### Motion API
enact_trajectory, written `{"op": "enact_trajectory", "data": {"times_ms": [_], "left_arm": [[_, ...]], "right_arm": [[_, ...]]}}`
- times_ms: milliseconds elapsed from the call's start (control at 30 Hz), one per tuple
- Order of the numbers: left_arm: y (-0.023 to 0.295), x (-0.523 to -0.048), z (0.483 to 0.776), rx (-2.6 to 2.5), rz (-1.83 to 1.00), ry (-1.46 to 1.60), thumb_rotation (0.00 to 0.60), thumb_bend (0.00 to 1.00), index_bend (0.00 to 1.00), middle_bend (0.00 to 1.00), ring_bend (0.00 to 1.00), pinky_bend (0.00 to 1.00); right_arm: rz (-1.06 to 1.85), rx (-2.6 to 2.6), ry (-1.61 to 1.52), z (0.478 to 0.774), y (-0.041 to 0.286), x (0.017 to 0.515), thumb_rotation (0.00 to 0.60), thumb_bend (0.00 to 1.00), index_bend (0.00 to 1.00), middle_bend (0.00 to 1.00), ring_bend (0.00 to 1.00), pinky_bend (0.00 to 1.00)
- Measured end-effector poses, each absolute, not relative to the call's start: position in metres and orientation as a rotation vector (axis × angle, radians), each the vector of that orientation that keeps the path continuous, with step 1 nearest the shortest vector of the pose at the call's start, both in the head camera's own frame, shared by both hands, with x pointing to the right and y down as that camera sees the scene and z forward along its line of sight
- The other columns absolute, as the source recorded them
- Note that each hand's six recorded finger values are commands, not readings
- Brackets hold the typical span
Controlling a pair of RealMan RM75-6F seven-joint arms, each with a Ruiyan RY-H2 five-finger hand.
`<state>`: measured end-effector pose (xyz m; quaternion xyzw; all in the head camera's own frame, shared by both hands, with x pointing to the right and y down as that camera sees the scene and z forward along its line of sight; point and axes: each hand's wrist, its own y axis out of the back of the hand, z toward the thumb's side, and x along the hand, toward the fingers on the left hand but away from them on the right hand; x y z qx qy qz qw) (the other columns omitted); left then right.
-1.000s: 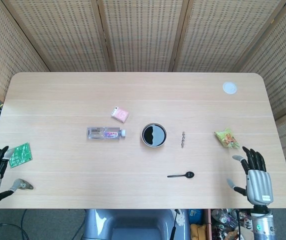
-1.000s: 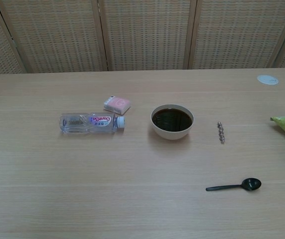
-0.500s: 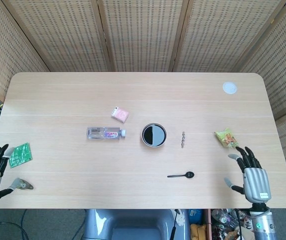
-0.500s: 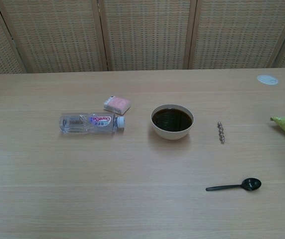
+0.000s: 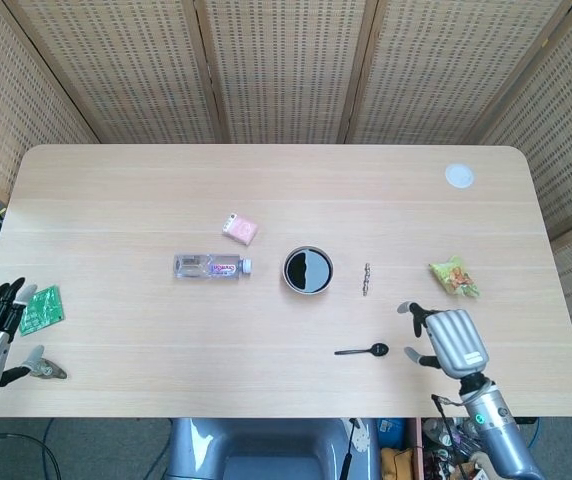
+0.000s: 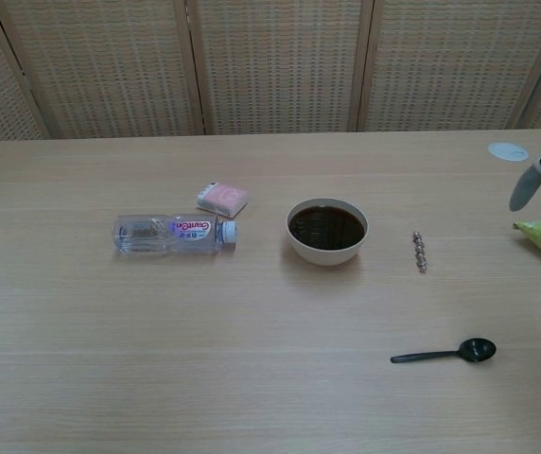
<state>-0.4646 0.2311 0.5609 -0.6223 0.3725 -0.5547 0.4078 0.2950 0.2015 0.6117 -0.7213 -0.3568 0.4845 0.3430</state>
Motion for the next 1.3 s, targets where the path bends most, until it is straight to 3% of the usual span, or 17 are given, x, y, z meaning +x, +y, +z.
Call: {"op": "enact_trajectory", "data": {"times_ms": [300, 800, 1300], "left_arm": [[0.220, -0.463, 0.566, -1.563, -1.400, 0.908, 0.600, 0.31, 0.00, 0.00, 0.00, 0.00], [0.213, -0.458, 0.569, -1.572, -1.390, 0.888, 0.600, 0.31, 0.00, 0.00, 0.00, 0.00], [0.211, -0.456, 0.571, -1.581, -1.379, 0.878, 0.600, 0.31, 0.00, 0.00, 0.00, 0.00]], "right_arm": [[1.223, -1.939, -0.828, 0.634, 0.192, 0.255, 0.600, 0.32, 0.56, 0.90, 0.93, 1.00], [1.269, -1.990, -0.690, 0.677, 0.203, 0.220, 0.600, 0.46, 0.57, 0.92, 0.95, 1.00], [1.339, -2.007, -0.585, 0.706, 0.215, 0.212, 0.600, 0.49, 0.56, 0.92, 0.95, 1.00]]}}
